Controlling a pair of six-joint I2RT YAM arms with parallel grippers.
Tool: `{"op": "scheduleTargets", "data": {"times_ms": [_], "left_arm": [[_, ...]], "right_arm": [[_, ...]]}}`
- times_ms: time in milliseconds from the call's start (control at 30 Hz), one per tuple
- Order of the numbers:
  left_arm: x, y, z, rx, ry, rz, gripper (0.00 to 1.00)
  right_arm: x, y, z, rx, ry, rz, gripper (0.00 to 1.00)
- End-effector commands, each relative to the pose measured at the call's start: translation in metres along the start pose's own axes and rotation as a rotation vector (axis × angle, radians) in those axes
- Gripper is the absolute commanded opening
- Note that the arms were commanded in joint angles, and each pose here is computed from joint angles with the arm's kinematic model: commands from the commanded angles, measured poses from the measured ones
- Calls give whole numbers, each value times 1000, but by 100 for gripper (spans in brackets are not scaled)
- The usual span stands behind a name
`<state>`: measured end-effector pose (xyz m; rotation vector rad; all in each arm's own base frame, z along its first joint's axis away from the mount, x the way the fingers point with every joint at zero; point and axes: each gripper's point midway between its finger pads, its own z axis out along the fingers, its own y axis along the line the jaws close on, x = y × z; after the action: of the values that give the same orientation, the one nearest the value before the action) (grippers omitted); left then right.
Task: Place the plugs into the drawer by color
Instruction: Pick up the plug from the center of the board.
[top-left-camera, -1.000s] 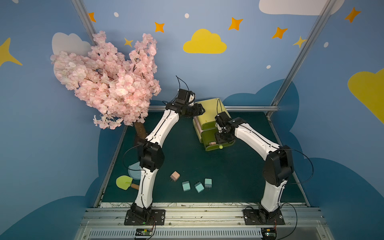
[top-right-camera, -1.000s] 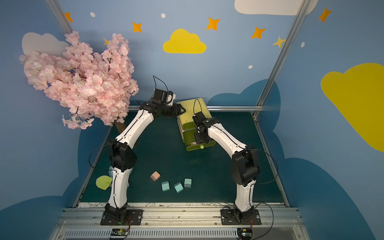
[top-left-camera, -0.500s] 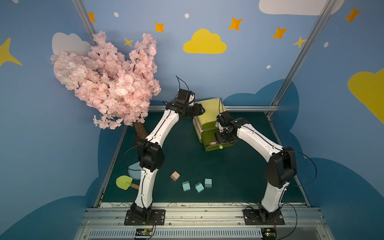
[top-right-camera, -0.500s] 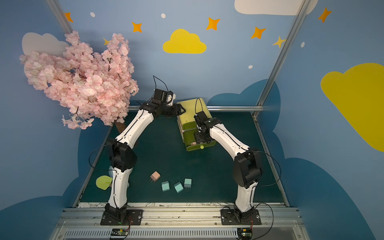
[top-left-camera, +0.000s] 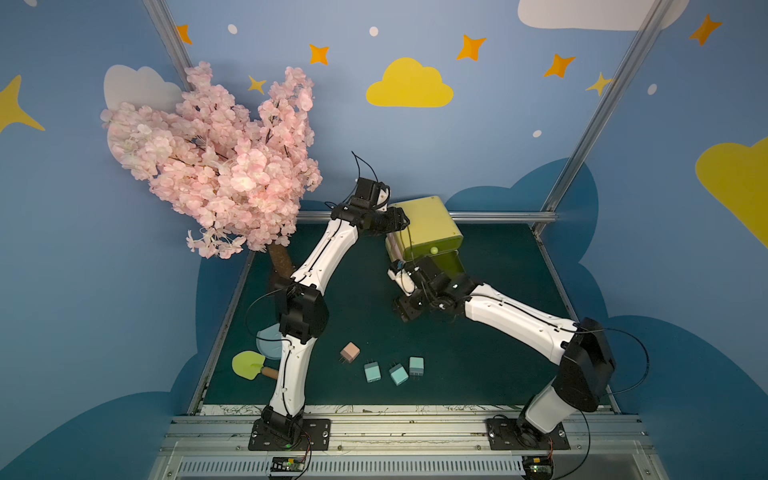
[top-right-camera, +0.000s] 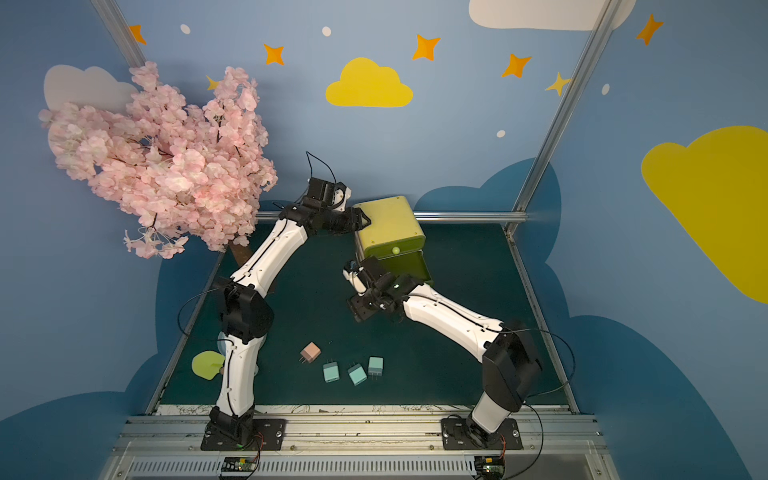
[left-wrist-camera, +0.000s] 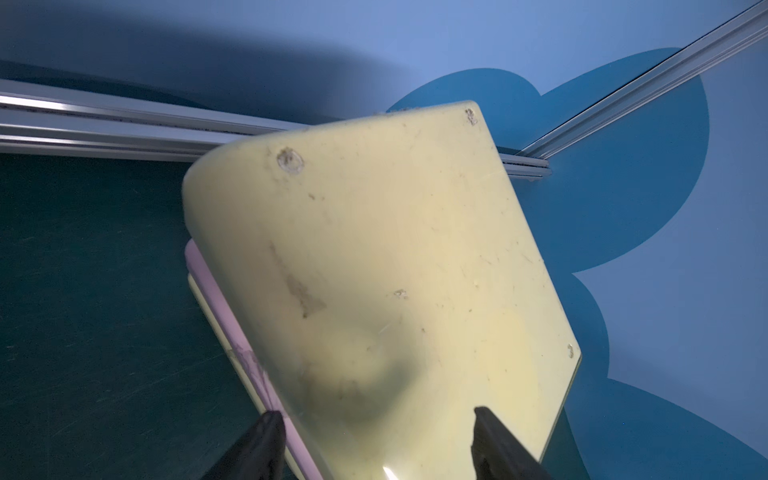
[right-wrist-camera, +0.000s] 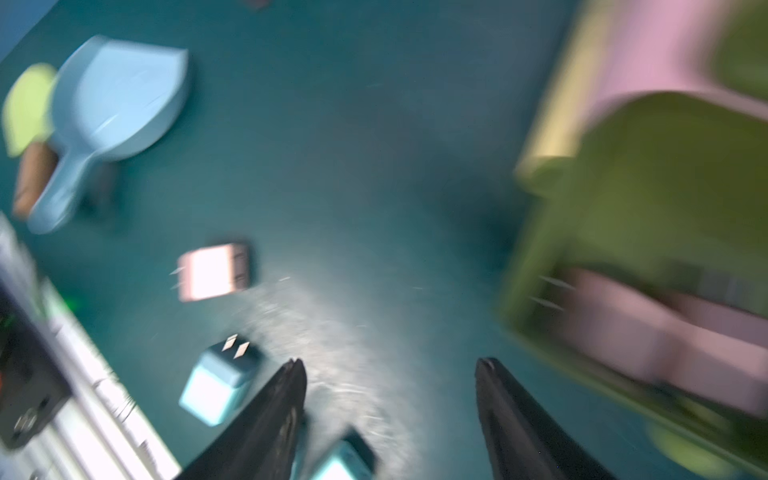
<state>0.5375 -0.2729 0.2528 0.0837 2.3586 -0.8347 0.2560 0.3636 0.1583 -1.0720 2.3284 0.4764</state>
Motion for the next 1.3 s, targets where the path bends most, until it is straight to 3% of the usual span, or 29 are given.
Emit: {"op": "scheduleTargets", "data": {"times_ms": [0,167,333,1267], "left_arm": [[-9,-6,-13,5,-27,26,73],[-11,-8,-17,8,-33,29,73],[-12,-10,-20,11,-39,30,73],[-7,-21,-33,19,-47,44,73]], "right_arm": [[6,52,32,-95,-8,-164,73],[29,96,63,-108,64,-325,76],[42,113,85,-131,102,-383,76],[29,114,145,-100,141,-449,73]]}}
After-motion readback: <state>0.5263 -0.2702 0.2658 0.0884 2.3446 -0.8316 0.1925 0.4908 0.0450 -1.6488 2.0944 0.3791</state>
